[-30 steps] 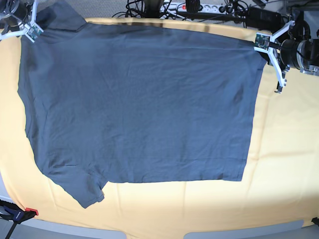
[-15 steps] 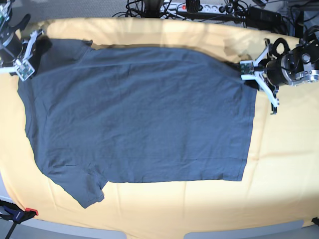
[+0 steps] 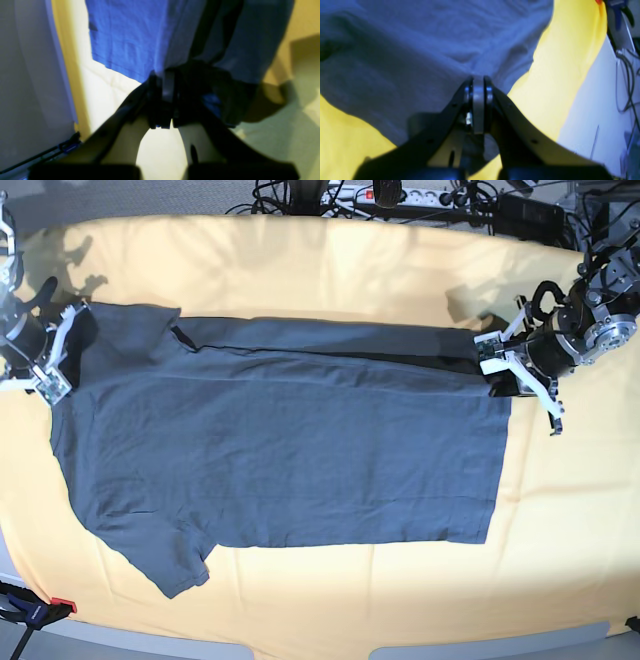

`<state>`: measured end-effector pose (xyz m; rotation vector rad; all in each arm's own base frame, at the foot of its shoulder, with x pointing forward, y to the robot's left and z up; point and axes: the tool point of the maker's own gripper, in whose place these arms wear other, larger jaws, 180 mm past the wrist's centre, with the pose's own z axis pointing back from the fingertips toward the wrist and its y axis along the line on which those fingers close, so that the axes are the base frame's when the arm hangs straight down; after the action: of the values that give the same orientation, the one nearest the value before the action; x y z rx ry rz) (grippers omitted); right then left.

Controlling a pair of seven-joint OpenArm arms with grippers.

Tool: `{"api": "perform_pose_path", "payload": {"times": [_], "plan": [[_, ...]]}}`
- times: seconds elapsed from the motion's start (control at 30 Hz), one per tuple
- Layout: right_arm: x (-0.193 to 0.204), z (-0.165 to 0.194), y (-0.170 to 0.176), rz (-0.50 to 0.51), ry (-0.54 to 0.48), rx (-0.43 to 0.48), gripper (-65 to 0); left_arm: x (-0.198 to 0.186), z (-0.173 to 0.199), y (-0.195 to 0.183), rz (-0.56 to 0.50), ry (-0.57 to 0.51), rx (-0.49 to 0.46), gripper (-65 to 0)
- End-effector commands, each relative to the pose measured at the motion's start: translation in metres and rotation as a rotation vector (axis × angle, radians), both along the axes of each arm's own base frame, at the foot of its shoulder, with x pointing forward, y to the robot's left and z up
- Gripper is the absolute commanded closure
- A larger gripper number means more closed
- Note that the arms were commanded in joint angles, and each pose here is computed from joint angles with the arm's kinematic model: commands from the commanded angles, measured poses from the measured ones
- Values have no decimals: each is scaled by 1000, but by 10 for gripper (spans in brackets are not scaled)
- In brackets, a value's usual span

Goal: Fold the T-shirt properly
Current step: 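Fold the grasped edge over onto the shirt with both grippers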

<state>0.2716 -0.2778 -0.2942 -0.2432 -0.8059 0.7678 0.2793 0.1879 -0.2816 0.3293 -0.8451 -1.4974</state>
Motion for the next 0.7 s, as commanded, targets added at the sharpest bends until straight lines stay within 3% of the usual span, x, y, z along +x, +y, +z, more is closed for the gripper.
{"api": "perform_pose_path", "payload": {"times": [0.0, 0.27, 0.53, 0.67], "plan": [[11, 12, -2, 12, -40, -13, 0, 11, 15, 6, -12, -64, 20, 0], [33, -11, 6, 27, 6, 9, 0, 20, 14, 11, -43, -111, 51, 0], [52, -2, -4, -18, -35, 7, 0, 59, 19, 19, 68, -175, -22, 0], [53, 0, -2, -11, -49, 16, 0, 62, 19, 11, 65, -173, -69, 0]]}}
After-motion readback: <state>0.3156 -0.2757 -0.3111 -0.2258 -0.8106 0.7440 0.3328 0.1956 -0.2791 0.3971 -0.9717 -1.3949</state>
